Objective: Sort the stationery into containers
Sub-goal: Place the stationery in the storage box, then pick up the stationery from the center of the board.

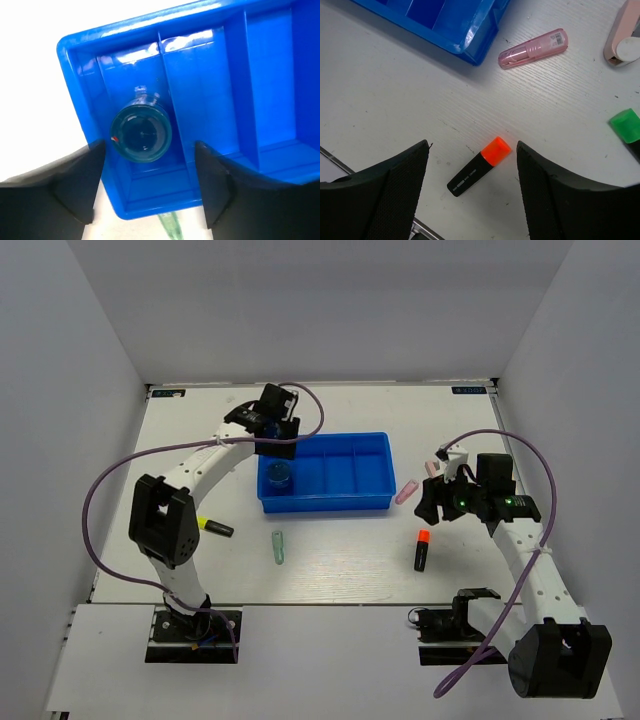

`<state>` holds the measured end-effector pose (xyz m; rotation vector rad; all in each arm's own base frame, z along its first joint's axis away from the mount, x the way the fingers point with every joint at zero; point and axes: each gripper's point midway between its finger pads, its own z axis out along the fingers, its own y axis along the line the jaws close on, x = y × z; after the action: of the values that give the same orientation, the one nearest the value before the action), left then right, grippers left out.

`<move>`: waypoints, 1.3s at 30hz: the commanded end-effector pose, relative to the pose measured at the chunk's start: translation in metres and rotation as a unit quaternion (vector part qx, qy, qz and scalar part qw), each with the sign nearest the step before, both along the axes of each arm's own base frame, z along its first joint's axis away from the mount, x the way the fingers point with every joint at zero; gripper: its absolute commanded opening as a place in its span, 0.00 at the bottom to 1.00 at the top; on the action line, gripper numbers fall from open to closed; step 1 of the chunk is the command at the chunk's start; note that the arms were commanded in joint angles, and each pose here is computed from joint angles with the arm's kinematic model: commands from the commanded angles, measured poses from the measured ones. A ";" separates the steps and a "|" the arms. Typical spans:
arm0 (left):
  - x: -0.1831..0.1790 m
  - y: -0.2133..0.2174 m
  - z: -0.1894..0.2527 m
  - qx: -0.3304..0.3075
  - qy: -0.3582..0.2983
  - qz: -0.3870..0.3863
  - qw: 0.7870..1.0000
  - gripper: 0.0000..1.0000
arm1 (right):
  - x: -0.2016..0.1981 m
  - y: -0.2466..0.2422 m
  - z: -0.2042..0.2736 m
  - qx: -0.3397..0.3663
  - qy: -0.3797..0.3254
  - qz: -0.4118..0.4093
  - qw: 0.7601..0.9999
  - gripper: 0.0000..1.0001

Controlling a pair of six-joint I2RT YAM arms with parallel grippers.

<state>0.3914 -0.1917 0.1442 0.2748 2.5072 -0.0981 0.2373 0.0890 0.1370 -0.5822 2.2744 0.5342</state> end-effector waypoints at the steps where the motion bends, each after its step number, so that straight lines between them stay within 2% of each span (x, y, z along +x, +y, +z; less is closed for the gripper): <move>1: -0.004 0.003 0.030 -0.007 -0.029 0.002 1.000 0.53 | 0.016 -0.007 0.015 -0.011 -0.027 -0.027 0.999 0.72; 2: -0.008 0.003 0.033 -0.013 -0.029 0.005 0.999 0.35 | 0.023 -0.028 0.006 -0.046 -0.018 -0.092 0.995 0.56; 3: -0.013 0.004 0.036 -0.013 -0.028 0.005 1.000 0.18 | 0.038 -0.036 0.011 -0.057 -0.044 -0.119 0.990 0.42; 4: -0.026 -0.002 0.058 -0.023 -0.050 -0.006 0.998 0.00 | 0.044 -0.044 0.000 -0.073 -0.027 -0.141 0.987 0.31; 5: -0.038 0.001 0.053 -0.013 -0.040 -0.009 0.999 0.00 | 0.055 -0.065 0.003 -0.110 -0.031 -0.195 0.974 0.24; 6: -0.053 0.007 0.080 -0.007 -0.081 -0.003 0.997 0.00 | 0.064 -0.069 0.011 -0.116 -0.032 -0.206 0.971 0.18; 7: -0.071 0.005 0.074 0.006 -0.071 -0.010 0.997 0.02 | 0.069 -0.077 -0.016 -0.142 0.022 -0.218 0.965 0.18; 8: -0.091 0.010 0.064 0.022 -0.058 -0.002 0.998 0.14 | 0.078 -0.084 -0.011 -0.157 0.025 -0.235 0.959 0.18; 9: -0.108 0.017 0.089 -0.015 -0.088 0.018 0.996 0.34 | 0.088 -0.086 -0.006 -0.163 0.024 -0.234 0.958 0.21; 10: -0.126 0.020 0.071 -0.007 -0.073 0.013 0.997 0.59 | 0.095 -0.087 -0.033 -0.185 0.059 -0.215 0.957 0.28; 11: -0.137 0.022 0.066 -0.012 -0.070 0.013 0.997 0.65 | 0.102 -0.089 -0.034 -0.192 0.057 -0.213 0.956 0.39; 12: -0.164 0.033 0.051 -0.028 -0.062 0.020 0.997 0.71 | 0.116 -0.090 -0.043 -0.210 0.061 -0.191 0.957 0.58; 13: -0.176 0.032 0.044 -0.037 -0.056 0.012 0.998 0.75 | 0.124 -0.090 -0.043 -0.211 0.055 -0.185 0.958 0.64; 14: -0.183 0.032 0.038 -0.043 -0.055 0.008 0.998 0.78 | 0.132 -0.090 -0.048 -0.217 0.058 -0.177 0.958 0.69; 15: -0.199 0.045 0.022 -0.052 -0.047 0.024 0.997 0.79 | 0.142 -0.091 -0.058 -0.227 0.062 -0.160 0.959 0.78; 16: -0.205 0.047 0.016 -0.054 -0.044 0.024 0.997 0.79 | 0.148 -0.091 -0.060 -0.229 0.061 -0.159 0.958 0.80; 19: -0.224 0.058 -0.009 -0.056 -0.027 0.032 0.998 0.82 | 0.173 -0.093 -0.061 -0.239 0.068 -0.156 0.956 0.84; 24: -0.241 0.066 -0.034 -0.042 -0.007 0.029 0.999 0.83 | 0.190 -0.076 -0.074 -0.208 0.080 -0.125 0.967 0.86; 27: -0.245 0.070 -0.043 -0.032 -0.005 0.034 0.999 0.83 | 0.199 -0.073 -0.086 -0.205 0.088 -0.123 0.967 0.77; 28: -0.246 0.072 -0.049 -0.027 -0.001 0.036 0.999 0.83 | 0.204 -0.066 -0.084 -0.184 0.089 -0.118 0.972 0.74; 30: -0.248 0.073 -0.054 -0.026 0.002 0.040 0.999 0.83 | 0.197 -0.066 -0.094 -0.180 0.119 -0.116 0.970 0.69; 33: -0.247 0.068 -0.059 -0.033 0.003 0.040 0.999 0.83 | 0.191 -0.061 -0.102 -0.173 0.127 -0.104 0.971 0.59; 39: -0.246 0.061 -0.062 -0.038 0.005 0.036 0.999 0.82 | 0.186 -0.067 -0.110 -0.188 0.147 -0.107 0.965 0.55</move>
<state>0.1399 -0.1226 0.0787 0.1779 2.5472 -0.1314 0.4234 0.0236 0.0264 -0.4486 2.6915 0.0745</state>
